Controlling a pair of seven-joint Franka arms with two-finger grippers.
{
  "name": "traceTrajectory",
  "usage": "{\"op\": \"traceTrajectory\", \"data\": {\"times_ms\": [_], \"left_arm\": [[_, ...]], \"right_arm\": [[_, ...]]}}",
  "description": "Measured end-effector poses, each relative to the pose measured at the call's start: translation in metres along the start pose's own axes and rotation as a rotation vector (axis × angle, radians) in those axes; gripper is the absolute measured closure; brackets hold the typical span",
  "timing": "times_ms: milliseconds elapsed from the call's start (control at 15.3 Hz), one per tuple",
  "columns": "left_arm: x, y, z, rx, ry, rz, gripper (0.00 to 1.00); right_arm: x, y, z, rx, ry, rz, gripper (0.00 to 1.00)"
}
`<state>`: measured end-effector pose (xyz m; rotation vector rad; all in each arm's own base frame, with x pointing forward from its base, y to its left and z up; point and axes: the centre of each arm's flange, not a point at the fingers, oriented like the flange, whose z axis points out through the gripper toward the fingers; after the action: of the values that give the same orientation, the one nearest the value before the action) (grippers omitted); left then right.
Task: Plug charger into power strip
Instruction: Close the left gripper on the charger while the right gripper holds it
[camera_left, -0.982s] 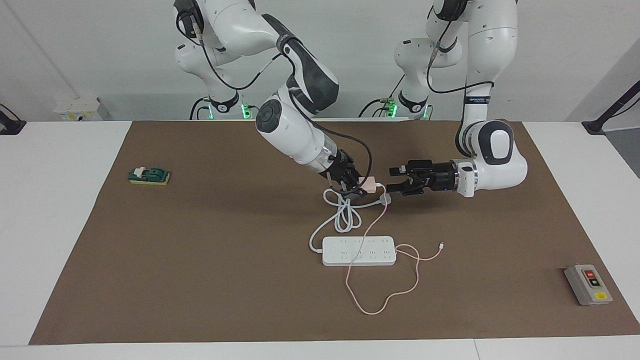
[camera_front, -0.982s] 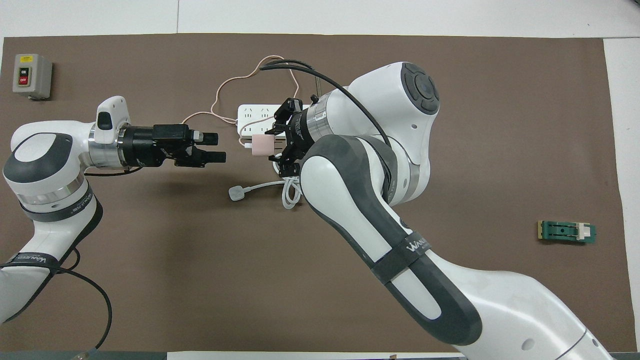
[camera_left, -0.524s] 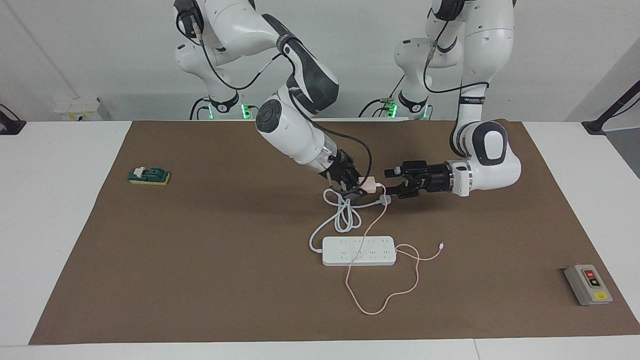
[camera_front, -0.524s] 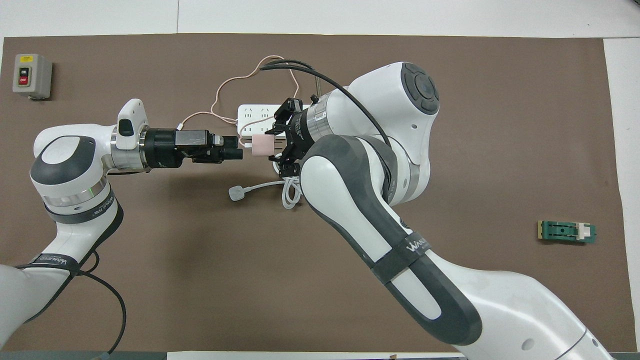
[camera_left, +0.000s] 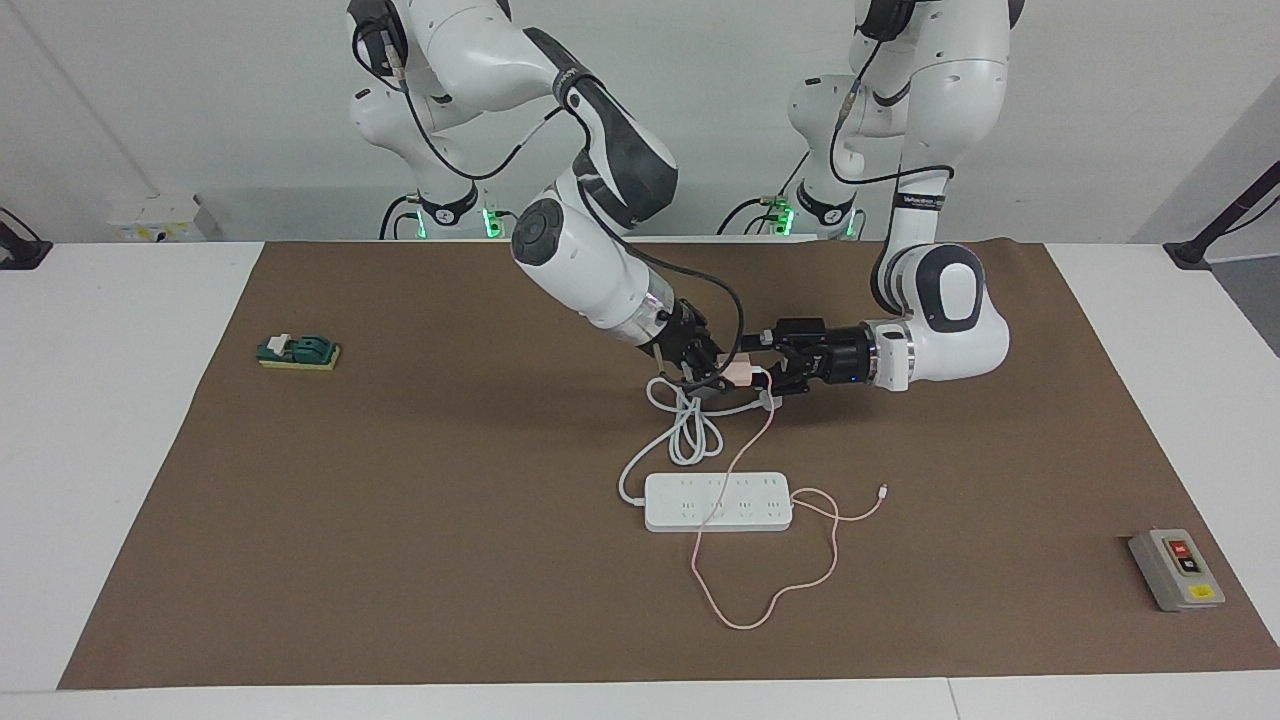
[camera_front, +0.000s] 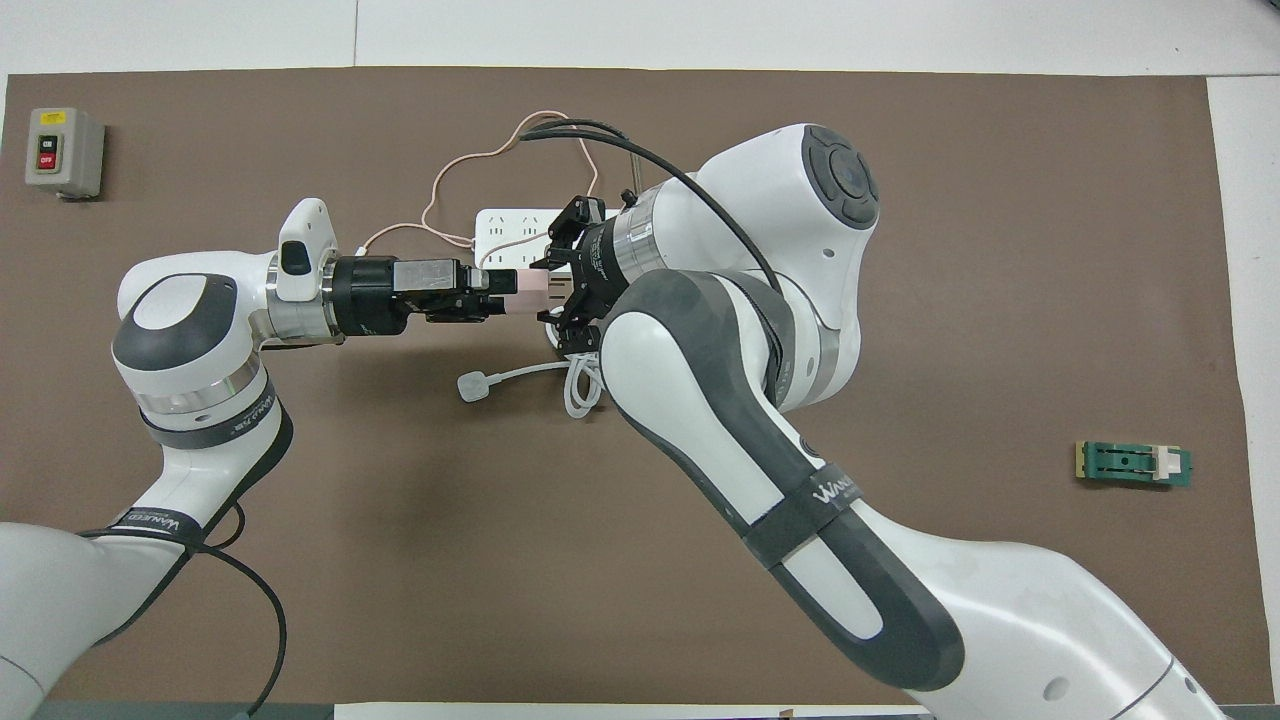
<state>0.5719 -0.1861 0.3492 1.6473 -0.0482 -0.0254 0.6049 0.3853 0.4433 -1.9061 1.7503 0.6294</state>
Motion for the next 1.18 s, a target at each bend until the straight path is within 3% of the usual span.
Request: {"op": "traceTrajectory", "data": {"times_ms": [654, 720, 851, 982, 1113, 1178], "left_arm": [[0.0, -0.012, 0.001, -0.005, -0.003, 0.011, 0.08], [-0.001, -0.012, 0.001, -0.01, -0.008, 0.01, 0.12], [-0.003, -0.01, 0.003, -0.025, -0.023, 0.011, 0.37], [-0.004, -0.009, 0.005, -0.038, -0.035, 0.011, 0.41], [-0.005, -0.01, 0.004, -0.041, -0.038, 0.009, 0.68], [-0.004, -0.01, 0.003, -0.045, -0.038, 0.009, 0.71]], "right_arm": [[0.0, 0.0, 0.0, 0.0, 0.0, 0.0, 0.5], [0.0, 0.0, 0.0, 0.0, 0.0, 0.0, 0.5], [0.0, 0.0, 0.0, 0.0, 0.0, 0.0, 0.5], [0.0, 0.0, 0.0, 0.0, 0.0, 0.0, 0.5], [-0.001, 0.0, -0.001, 0.002, -0.002, -0.001, 0.5], [-0.002, 0.0, -0.002, 0.002, -0.002, -0.002, 0.5]]}}
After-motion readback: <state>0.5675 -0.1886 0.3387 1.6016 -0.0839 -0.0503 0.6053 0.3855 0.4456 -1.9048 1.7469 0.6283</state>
